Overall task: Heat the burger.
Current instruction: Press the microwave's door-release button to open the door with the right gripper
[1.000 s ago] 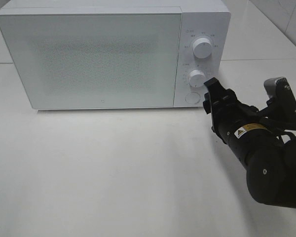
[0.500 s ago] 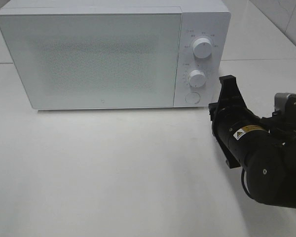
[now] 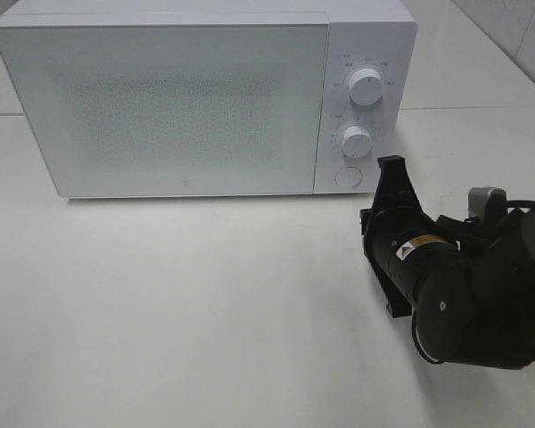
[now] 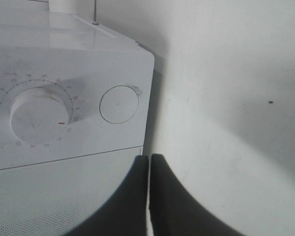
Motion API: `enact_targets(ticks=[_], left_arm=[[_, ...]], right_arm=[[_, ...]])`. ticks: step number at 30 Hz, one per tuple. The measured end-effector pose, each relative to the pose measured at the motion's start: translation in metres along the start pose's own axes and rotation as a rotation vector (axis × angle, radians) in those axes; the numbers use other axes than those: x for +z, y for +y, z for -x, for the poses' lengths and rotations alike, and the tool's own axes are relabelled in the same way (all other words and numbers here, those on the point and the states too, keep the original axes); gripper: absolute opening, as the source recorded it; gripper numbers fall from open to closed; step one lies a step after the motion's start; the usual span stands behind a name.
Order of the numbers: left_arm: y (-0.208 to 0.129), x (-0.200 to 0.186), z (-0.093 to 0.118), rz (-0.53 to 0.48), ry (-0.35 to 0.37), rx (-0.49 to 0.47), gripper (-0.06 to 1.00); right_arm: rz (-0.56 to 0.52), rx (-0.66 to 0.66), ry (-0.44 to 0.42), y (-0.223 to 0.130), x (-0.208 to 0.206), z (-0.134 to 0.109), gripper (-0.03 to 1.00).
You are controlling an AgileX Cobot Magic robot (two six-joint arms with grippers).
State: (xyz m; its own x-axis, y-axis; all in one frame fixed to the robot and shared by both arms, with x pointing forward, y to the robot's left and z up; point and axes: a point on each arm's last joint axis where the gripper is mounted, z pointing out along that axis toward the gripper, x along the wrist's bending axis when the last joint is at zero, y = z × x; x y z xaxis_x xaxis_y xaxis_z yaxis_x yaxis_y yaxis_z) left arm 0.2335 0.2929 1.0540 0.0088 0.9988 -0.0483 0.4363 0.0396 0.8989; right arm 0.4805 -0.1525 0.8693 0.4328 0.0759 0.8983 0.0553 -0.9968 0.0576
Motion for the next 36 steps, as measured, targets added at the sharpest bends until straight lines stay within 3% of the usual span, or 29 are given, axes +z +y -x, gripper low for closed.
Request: enact_targets(ticks=[21,36], left_arm=[[0.0,0.0,0.0,0.0,0.0,0.0,0.99],[0.0,0.0,0.0,0.0,0.0,0.0,0.99]], right_arm=[[0.028,0.06,0.033,0.007,0.064,-0.011,0.01],[0.021,0.063,0.053,-0.001,0.086,-0.012,0.01]])
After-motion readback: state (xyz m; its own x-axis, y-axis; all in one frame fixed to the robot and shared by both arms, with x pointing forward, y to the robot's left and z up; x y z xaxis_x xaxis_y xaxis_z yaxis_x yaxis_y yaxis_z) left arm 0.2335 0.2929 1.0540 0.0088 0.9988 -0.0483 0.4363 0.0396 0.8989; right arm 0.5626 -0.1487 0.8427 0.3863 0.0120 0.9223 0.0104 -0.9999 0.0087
